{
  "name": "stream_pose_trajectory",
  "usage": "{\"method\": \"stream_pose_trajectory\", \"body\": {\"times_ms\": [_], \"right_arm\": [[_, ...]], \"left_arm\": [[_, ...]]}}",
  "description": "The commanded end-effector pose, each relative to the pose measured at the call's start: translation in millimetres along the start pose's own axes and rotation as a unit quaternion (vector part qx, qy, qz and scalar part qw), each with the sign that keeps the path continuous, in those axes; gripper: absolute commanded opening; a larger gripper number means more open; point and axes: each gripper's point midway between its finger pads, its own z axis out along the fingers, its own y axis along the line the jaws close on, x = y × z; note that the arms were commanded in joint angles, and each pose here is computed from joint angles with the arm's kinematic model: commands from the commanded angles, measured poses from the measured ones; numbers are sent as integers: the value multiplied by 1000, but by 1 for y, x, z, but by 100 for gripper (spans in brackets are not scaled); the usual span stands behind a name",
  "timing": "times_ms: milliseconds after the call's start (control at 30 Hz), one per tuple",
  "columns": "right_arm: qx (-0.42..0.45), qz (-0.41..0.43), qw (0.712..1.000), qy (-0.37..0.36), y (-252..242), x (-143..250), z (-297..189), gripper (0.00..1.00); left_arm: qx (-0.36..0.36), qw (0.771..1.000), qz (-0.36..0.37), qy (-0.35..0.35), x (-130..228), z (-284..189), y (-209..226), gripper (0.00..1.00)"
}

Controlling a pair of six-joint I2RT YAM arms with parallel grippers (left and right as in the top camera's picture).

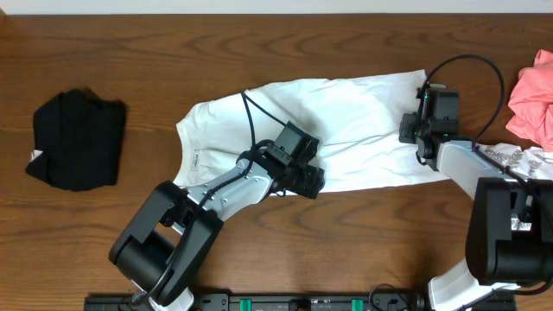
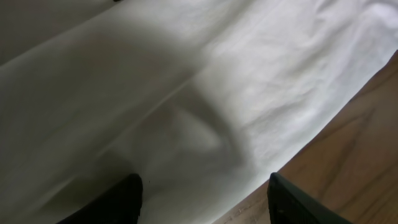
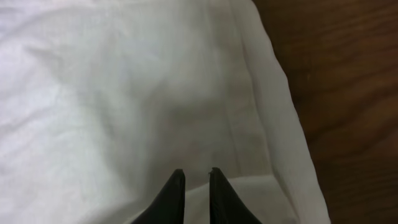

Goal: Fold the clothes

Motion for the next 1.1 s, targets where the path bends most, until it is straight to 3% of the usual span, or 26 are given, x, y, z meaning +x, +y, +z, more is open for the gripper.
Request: {"method": "stream_pose_trajectory", "body": {"times_ms": [0,267,467,767,1067], "right_arm": [[3,-3,1000,9,-3,4,0,15],[-27,-19,999,-1,5,-17,-39,18],[-34,-26,997,64,6,15,-55,16],[-67,-30,984,162,19,70,-39,16],[-64,-31,979,189,19,86,-27,16]], "left_arm": [[-12,1000,-14,18,11,3,9,65],[-7,999,-13,-35,-16,-28,7,66],[-6,998,-17,-62,-28,-45,9,66],[-22,999,-33,-17,-6,-43,17,66],[-37,998,-47,25,16,-44,23,63]]}}
